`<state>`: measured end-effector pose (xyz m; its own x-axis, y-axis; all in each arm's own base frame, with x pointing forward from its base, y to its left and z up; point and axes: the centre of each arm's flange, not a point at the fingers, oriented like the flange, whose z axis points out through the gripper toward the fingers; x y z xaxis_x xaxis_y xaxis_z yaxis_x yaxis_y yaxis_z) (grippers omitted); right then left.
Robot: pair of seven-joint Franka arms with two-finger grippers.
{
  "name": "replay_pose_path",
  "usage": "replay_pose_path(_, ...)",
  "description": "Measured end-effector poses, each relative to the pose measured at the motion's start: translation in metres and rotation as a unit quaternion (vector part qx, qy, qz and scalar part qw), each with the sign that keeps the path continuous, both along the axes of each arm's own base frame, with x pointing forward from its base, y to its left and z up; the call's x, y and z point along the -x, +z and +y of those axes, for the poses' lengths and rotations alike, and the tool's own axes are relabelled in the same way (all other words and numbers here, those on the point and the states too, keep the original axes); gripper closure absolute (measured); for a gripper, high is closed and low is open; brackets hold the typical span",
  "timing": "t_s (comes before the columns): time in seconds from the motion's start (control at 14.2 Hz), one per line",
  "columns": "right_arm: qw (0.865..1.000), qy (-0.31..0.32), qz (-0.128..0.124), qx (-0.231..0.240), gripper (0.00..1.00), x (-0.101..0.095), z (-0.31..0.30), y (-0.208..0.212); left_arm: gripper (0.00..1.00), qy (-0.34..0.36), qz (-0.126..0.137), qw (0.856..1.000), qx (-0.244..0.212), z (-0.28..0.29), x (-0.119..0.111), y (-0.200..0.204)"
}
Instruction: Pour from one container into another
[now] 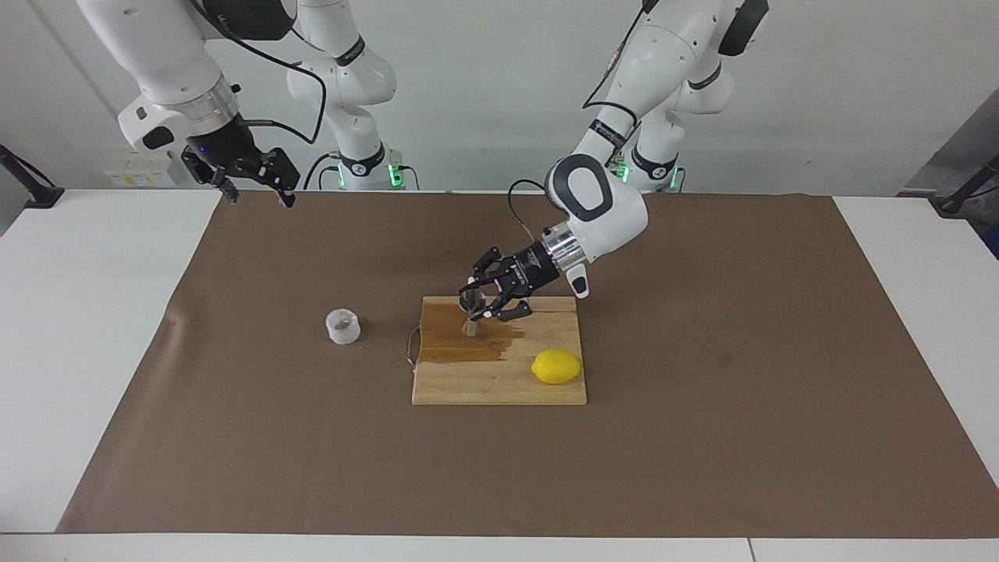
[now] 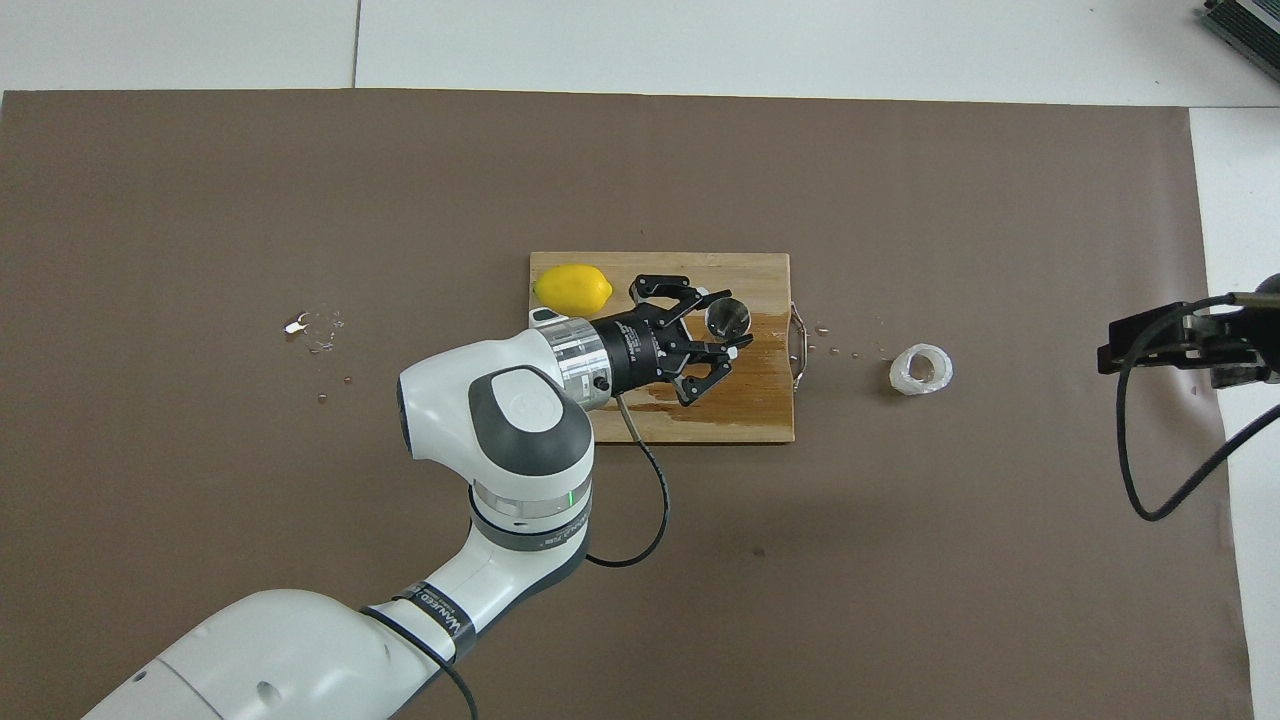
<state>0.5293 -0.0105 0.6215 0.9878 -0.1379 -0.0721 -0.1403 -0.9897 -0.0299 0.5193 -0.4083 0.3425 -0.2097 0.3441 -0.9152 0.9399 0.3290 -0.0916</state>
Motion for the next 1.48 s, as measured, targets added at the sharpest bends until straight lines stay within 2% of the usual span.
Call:
replay_pose_path(0.21,1.0,0.0,0.0,0.0,0.0,0.0,0.0,0.0,0.48,-0.009,-0.021,1.0,-0.012,0.001,-0.002,-0.005)
replay_pose_path(0.49,1.0,0.005,0.001,0.0,0.0,0.001,-0.001,0.001,0.48,-0.014,-0.028,0.999,-0.021,0.002,-0.002,-0.013)
replay_pose_path(0.64,0.999,0.05,0.007,-0.005,0.0,0.005,-0.006,-0.001,0.48,-0.019,-0.032,0.999,-0.027,0.002,-0.001,-0.019)
replay_pose_path(0.78,0.99,0.141,0.006,-0.014,0.0,0.009,-0.023,-0.003,0.48,-0.021,-0.033,0.999,-0.03,0.002,-0.001,-0.021)
replay_pose_path(0.92,0.968,0.248,-0.005,-0.024,0.0,0.011,-0.048,-0.01,0.48,-0.022,-0.034,0.999,-0.03,0.002,-0.001,-0.021)
replay_pose_path(0.99,0.952,0.304,-0.018,-0.025,0.0,0.012,-0.063,-0.017,0.48,-0.023,-0.036,0.999,-0.031,0.002,-0.001,-0.021)
replay_pose_path(1.13,0.911,0.408,-0.054,-0.014,0.0,0.013,-0.086,-0.036,0.48,-0.029,-0.047,0.998,-0.035,0.002,-0.001,-0.021)
replay_pose_path(1.2,0.89,0.452,-0.062,-0.012,0.0,0.015,-0.092,-0.049,0.43,-0.034,-0.056,0.997,-0.038,0.002,-0.001,-0.021)
replay_pose_path(1.27,0.875,0.48,-0.064,-0.015,0.0,0.02,-0.096,-0.062,0.43,-0.039,-0.065,0.996,-0.042,0.002,-0.001,-0.021)
replay_pose_path(1.34,0.862,0.501,-0.069,-0.026,0.0,0.024,-0.097,-0.075,0.37,-0.043,-0.071,0.996,-0.045,0.002,-0.001,-0.021)
replay_pose_path(1.48,0.829,0.547,-0.1,-0.066,0.0,0.029,-0.096,-0.104,0.16,-0.048,-0.078,0.995,-0.049,0.001,-0.001,-0.021)
